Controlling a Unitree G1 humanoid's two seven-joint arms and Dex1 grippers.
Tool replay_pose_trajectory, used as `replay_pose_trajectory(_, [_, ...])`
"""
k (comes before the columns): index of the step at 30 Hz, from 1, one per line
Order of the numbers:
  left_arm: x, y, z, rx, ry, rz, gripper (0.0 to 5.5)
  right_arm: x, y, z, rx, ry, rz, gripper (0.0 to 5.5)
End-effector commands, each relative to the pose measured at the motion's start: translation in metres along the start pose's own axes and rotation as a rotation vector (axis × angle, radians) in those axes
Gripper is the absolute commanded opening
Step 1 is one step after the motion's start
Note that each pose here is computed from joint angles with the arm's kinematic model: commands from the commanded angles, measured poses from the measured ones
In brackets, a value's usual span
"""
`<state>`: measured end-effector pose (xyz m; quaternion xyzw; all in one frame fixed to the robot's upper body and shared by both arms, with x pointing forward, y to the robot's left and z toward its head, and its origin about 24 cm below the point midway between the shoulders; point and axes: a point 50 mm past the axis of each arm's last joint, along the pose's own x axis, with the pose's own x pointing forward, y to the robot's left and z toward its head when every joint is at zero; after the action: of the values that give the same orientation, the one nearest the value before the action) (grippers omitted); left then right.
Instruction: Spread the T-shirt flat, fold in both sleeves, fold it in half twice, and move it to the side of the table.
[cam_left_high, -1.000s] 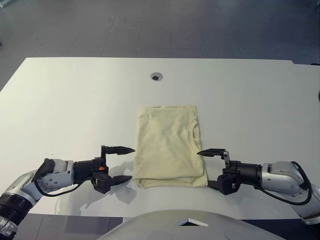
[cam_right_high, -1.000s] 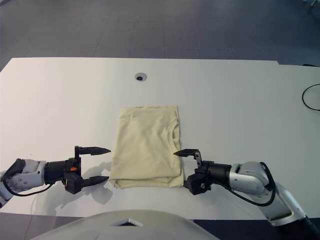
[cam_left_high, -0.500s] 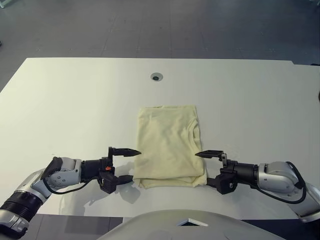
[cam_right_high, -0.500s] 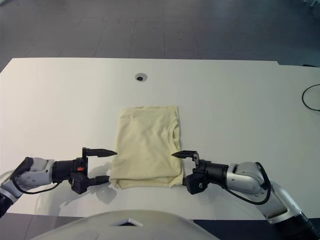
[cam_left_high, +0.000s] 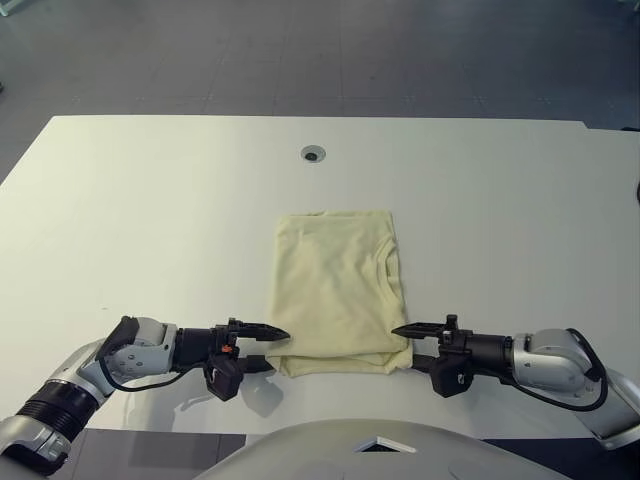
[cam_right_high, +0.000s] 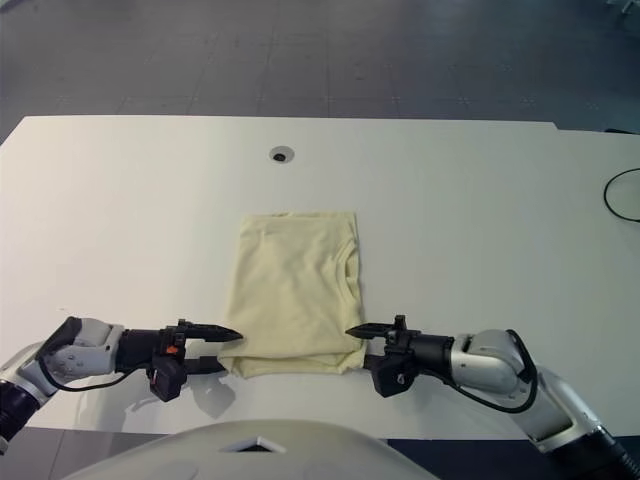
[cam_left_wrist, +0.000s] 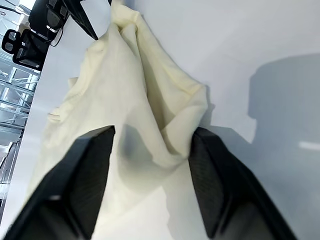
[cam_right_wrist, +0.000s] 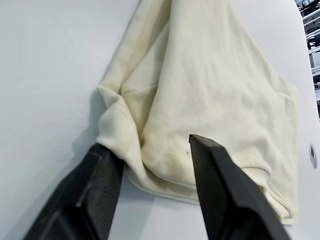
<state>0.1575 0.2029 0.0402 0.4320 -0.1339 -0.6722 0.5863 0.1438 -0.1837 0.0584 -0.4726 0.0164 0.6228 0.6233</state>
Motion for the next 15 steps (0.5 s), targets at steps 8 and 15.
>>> replay_pose_trajectory(8, [-0.0015,0.0006,-0.0057,0.015,0.021,-0.023,0.47,0.0054,0.0145,-0.0114,0.024,0.066,0.129,0.25])
replay_pose_trajectory(15, [-0.0057,0.0031,-0.0035,0.002,0.012,0.005,0.11,-0.0027,0.0135,-0.0083,0.112,0.023,0.168,0.02])
